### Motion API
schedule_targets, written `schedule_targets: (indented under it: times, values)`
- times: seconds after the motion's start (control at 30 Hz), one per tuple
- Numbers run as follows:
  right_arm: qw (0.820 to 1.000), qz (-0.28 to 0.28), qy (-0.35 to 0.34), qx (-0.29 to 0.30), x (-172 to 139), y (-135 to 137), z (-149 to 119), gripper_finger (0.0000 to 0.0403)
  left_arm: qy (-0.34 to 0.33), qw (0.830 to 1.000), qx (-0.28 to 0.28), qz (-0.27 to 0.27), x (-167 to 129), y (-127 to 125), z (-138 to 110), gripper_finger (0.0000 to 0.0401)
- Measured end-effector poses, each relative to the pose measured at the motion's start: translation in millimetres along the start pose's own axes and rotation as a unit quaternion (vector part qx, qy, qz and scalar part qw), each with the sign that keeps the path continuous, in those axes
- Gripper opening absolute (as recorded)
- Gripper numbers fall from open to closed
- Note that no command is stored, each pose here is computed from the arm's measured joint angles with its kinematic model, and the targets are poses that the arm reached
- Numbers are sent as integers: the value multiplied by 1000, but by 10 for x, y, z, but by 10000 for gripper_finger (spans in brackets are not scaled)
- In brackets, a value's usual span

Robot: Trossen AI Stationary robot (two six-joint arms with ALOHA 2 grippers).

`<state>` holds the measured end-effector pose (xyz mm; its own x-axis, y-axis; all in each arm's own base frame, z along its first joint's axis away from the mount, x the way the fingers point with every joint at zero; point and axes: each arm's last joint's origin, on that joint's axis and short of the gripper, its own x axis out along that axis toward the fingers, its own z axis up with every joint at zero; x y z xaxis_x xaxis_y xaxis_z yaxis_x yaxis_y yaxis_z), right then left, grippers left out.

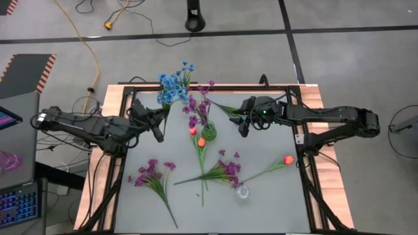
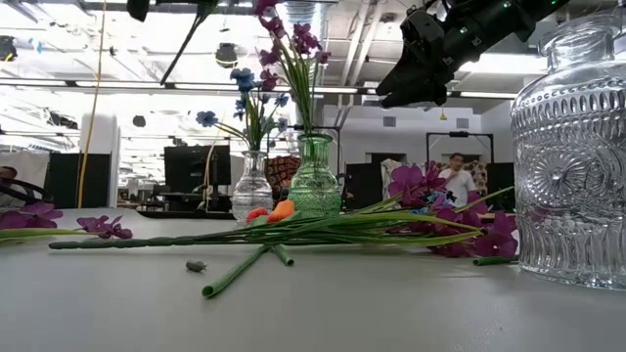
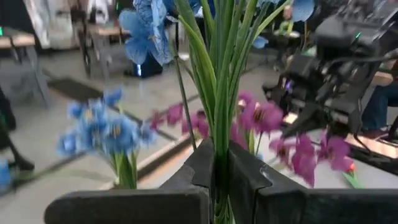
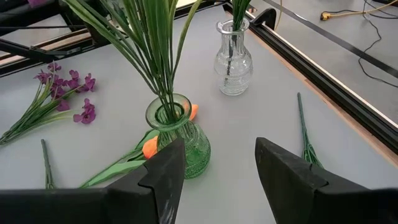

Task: Sort flowers into vase by color
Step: Put the bottom blue flowers into the top transparent vase

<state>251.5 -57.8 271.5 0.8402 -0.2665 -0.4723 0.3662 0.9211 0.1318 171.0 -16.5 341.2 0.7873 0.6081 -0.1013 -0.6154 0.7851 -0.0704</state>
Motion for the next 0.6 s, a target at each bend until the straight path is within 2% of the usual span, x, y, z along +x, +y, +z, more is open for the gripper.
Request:
schedule_targets:
  times: [0.17,0.23,0.4,0.5,0.6]
  values:
    - [1000,0,0,0,0,0,0,223,-29,999,38,-22,-8,44,88,11]
    - [1000,0,0,0,-1,0,1,223,-53,997,39,-38,23,67,42,11]
    - [1000,0,-1,0,-1,-3,2,223,-149,984,26,-94,143,221,-341,11]
    - [1000,0,-1,0,-1,-3,2,223,-211,972,-11,-98,157,407,-526,11]
    - [1000,0,-1,0,-1,-3,2,223,-222,970,-24,-96,202,563,-713,11]
